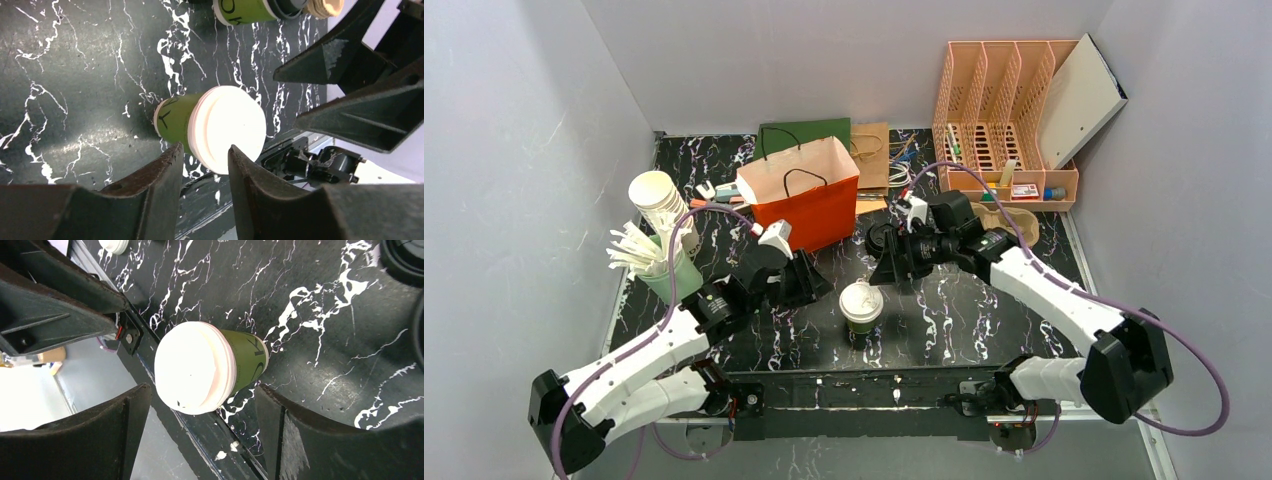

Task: Pack the takeout coffee
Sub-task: Close the cup lid on the coffee cup.

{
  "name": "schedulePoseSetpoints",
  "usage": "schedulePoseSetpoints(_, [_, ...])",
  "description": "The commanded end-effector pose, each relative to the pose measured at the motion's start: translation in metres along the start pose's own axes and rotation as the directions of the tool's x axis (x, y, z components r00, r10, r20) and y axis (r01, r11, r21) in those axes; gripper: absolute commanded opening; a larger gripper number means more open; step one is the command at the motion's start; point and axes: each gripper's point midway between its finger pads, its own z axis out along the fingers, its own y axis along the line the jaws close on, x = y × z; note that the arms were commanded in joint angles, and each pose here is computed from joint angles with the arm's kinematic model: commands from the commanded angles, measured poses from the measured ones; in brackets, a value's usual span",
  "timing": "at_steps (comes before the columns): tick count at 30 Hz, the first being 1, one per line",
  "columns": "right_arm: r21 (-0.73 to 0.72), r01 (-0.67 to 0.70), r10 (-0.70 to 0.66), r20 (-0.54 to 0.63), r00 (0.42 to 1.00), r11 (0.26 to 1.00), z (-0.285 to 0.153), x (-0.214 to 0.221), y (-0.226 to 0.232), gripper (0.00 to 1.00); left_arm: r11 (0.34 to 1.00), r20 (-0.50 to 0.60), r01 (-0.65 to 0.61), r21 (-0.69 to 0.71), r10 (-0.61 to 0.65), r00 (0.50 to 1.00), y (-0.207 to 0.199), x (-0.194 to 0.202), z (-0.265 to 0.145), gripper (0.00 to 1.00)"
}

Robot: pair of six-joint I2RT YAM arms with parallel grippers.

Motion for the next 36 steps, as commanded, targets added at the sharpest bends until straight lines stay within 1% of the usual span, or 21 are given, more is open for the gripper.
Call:
schedulePoseSetpoints(1, [0.043, -0.002, -0.002, 0.083, 0.997, 0.999, -0.016, -0.013, 0.006, 0.84, 0.998, 0.002, 0.003, 0.068, -0.004, 1.0, -0.009, -0.008, 0.007, 0.39])
schedulePoseSetpoints(4, [0.048, -0.032, 0.027, 0.094, 0.995, 0.998, -0.018, -0.009, 0.007, 0.82, 0.995, -0.023, 0.004, 0.097, -0.002, 1.0, -0.014, -0.008, 0.011, 0.38])
schedulePoseSetpoints(6, [0.056, -0.061, 0.054, 0.111, 0.992, 0.997, -0.021, -0.008, 0.006, 0.77, 0.995, -0.03, 0.001, 0.101, 0.002, 1.0, -0.015, -0.008, 0.014, 0.35])
schedulePoseSetpoints(7, [0.057, -0.074, 0.066, 0.119, 0.991, 0.996, -0.022, -0.006, 0.005, 0.75, 0.995, -0.033, 0.0, 0.099, 0.003, 0.999, -0.015, -0.008, 0.015, 0.31])
schedulePoseSetpoints(9, [0.056, -0.093, 0.084, 0.137, 0.987, 0.994, -0.025, -0.003, 0.005, 0.7, 0.995, -0.033, -0.001, 0.095, 0.004, 0.999, -0.013, -0.008, 0.017, 0.28])
schedulePoseSetpoints(13, [0.05, -0.14, 0.13, 0.163, 0.978, 0.989, -0.026, 0.005, 0.003, 0.59, 0.995, -0.037, -0.008, 0.097, 0.012, 0.999, -0.011, -0.006, 0.019, 0.39])
schedulePoseSetpoints(17, [0.036, -0.181, 0.174, 0.156, 0.972, 0.983, -0.021, 0.015, -0.002, 0.55, 0.997, -0.067, -0.024, 0.072, 0.029, 0.997, -0.003, 0.001, 0.024, 0.47])
schedulePoseSetpoints(20, [0.021, -0.201, 0.196, 0.135, 0.971, 0.979, -0.015, 0.021, -0.004, 0.51, 0.997, -0.095, -0.035, 0.062, 0.041, 0.995, 0.0, 0.006, 0.029, 0.48])
schedulePoseSetpoints(22, [0.021, -0.211, 0.207, 0.126, 0.97, 0.977, -0.012, 0.024, -0.006, 0.49, 0.998, -0.108, -0.041, 0.053, 0.046, 0.993, 0.002, 0.009, 0.031, 0.45])
schedulePoseSetpoints(26, [0.012, -0.217, 0.214, 0.11, 0.971, 0.976, -0.008, 0.027, -0.007, 0.44, 0.999, -0.118, -0.045, 0.027, 0.048, 0.992, 0.009, 0.012, 0.033, 0.31])
schedulePoseSetpoints(29, [0.009, -0.223, 0.221, 0.094, 0.971, 0.975, -0.005, 0.03, -0.008, 0.42, 0.999, -0.121, -0.038, 0.019, 0.04, 0.992, 0.012, 0.014, 0.032, 0.26])
schedulePoseSetpoints(36, [0.003, -0.225, 0.224, 0.083, 0.971, 0.974, -0.001, 0.032, -0.01, 0.37, 0.999, -0.122, -0.013, 0.03, 0.017, 0.992, 0.016, 0.02, 0.029, 0.23])
